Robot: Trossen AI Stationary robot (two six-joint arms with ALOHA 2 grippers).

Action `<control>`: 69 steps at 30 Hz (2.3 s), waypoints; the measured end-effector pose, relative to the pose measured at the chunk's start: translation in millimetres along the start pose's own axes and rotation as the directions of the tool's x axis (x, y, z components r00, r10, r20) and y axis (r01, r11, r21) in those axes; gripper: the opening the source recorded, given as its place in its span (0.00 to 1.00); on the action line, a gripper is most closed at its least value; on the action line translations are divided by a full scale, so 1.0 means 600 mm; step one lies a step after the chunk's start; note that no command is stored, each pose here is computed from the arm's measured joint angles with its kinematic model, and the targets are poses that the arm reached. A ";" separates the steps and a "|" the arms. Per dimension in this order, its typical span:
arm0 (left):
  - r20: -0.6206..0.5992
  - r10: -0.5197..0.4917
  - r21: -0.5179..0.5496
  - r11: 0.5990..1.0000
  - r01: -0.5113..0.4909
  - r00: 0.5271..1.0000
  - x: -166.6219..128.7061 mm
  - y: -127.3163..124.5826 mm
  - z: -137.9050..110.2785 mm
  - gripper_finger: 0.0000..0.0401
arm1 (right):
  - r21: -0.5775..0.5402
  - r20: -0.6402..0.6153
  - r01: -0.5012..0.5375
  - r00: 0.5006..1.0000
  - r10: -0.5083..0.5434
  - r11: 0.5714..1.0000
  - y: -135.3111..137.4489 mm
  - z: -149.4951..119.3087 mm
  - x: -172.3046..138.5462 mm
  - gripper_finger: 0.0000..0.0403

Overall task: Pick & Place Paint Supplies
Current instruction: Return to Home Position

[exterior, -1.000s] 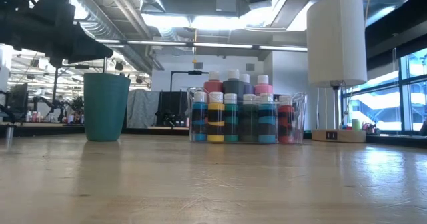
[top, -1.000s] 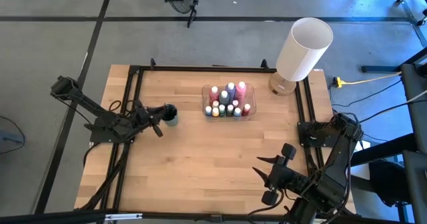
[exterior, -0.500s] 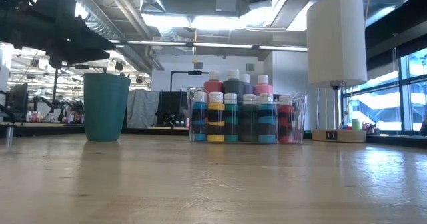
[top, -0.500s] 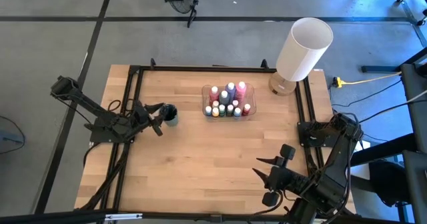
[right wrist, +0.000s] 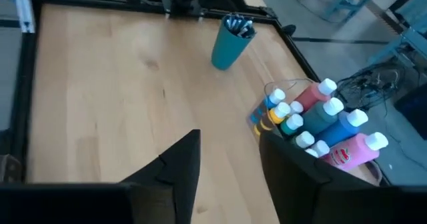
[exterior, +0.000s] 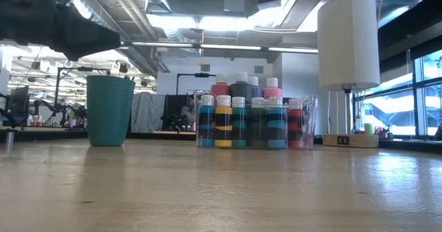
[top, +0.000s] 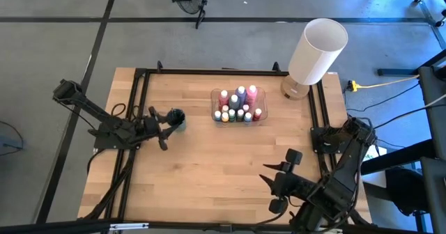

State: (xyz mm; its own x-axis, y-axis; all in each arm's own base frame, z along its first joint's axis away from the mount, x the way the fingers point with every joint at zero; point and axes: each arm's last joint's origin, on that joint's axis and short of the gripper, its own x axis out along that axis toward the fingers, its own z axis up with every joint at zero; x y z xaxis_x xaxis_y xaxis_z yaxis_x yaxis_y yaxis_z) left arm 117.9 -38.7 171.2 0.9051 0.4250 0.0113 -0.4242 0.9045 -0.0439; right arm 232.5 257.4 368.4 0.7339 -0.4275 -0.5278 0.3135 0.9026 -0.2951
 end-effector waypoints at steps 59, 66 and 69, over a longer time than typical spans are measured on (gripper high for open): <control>-0.317 -0.184 -0.058 0.983 0.175 0.930 0.019 0.036 -0.008 0.01 | -0.049 0.359 -0.570 0.756 0.547 0.820 -0.242 -0.416 0.131 0.00; -0.319 -0.221 -0.033 0.974 0.222 0.922 0.019 0.034 -0.008 0.00 | -0.058 0.382 -0.565 0.749 0.542 0.823 -0.245 -0.435 0.166 0.00; -0.316 -0.223 -0.018 0.973 0.229 0.922 0.019 0.034 -0.007 0.01 | -0.072 0.381 -0.533 0.767 0.516 0.843 -0.250 -0.436 0.176 0.00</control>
State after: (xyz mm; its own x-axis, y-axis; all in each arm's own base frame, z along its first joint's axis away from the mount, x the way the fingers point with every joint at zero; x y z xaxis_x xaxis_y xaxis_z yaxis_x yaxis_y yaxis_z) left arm 119.8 -15.5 166.0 0.9383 0.1790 -0.2958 -0.2048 0.9771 -0.0584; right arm 105.5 63.5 148.8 0.9544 0.1579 -0.2532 -0.1696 0.9852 -0.0247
